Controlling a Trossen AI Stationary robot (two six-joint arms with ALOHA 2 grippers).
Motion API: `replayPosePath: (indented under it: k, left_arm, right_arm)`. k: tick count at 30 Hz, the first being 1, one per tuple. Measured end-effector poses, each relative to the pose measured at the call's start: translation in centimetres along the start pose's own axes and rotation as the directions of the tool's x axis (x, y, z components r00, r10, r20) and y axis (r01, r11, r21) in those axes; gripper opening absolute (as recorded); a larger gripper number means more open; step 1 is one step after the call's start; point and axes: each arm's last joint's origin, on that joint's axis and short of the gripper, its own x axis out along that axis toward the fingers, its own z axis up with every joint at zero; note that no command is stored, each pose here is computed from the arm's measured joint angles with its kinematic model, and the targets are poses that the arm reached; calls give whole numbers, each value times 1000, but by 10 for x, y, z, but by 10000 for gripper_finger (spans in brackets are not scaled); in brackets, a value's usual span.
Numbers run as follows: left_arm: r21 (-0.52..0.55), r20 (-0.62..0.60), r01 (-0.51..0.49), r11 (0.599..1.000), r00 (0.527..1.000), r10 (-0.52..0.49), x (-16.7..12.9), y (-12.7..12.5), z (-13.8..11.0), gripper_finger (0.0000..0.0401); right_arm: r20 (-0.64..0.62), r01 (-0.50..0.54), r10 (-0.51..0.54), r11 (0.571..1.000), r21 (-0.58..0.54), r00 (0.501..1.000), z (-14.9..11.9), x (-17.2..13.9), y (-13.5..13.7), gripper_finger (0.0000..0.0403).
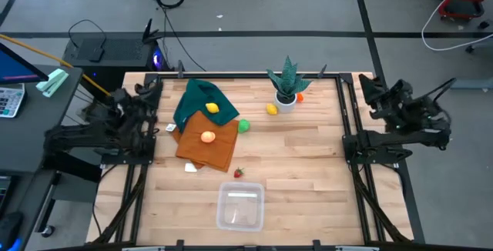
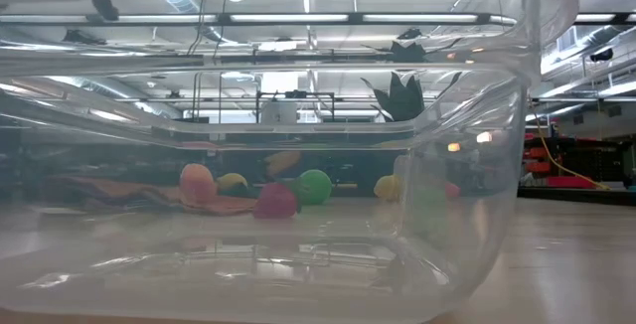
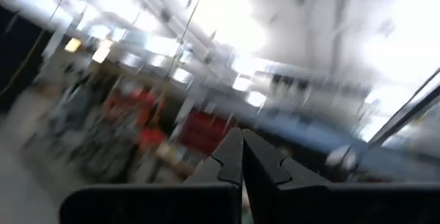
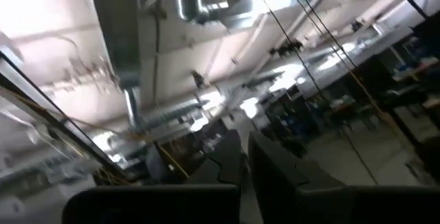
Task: Pick and placing Produce into tupperware
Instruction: Put the left yellow lemon into the transparent bin
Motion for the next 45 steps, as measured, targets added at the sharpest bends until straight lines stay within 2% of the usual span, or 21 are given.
replayPosePath:
  k: [4,10,15,18,24,29,32,36,38,42,45]
  left_arm:
    - [69,-126,-135,988,982,143,20,-11,7,13]
    - [119,-175,-302,946,931,319,51,-19,13,27]
    - [115,-269,-472,874,832,485,77,-11,5,28]
    - [118,-360,-524,843,769,528,91,-5,-1,24]
    - [117,-568,-499,859,675,470,128,4,-7,28]
    - [135,-710,-469,873,568,415,159,18,-10,31]
    - [147,-799,-468,872,464,383,175,29,-15,26]
    - [212,-878,-457,864,299,374,191,44,-26,19]
    - [271,-891,-406,873,238,387,199,50,-33,17]
    - [351,-897,-215,911,203,393,212,57,-44,18]
    - [348,-902,-185,919,201,382,218,55,-50,24]
  right_arm:
    - [-94,86,-91,995,-58,991,24,-3,0,1]
    - [-176,165,-183,980,-112,967,48,-10,-2,1]
    - [-235,199,-239,963,-181,942,49,-4,1,2]
    - [-281,199,-262,952,-232,923,43,4,5,5]
    - [-331,240,-357,908,-344,874,27,20,11,17]
    - [-339,271,-422,871,-411,841,23,32,17,24]
    - [-346,269,-429,865,-423,835,22,38,20,27]
    - [-354,265,-434,861,-434,829,21,44,24,29]
    - [-359,263,-437,858,-441,825,20,46,24,30]
    - [-385,275,-454,856,-438,804,15,45,23,28]
    - [-403,293,-468,857,-424,786,12,44,22,27]
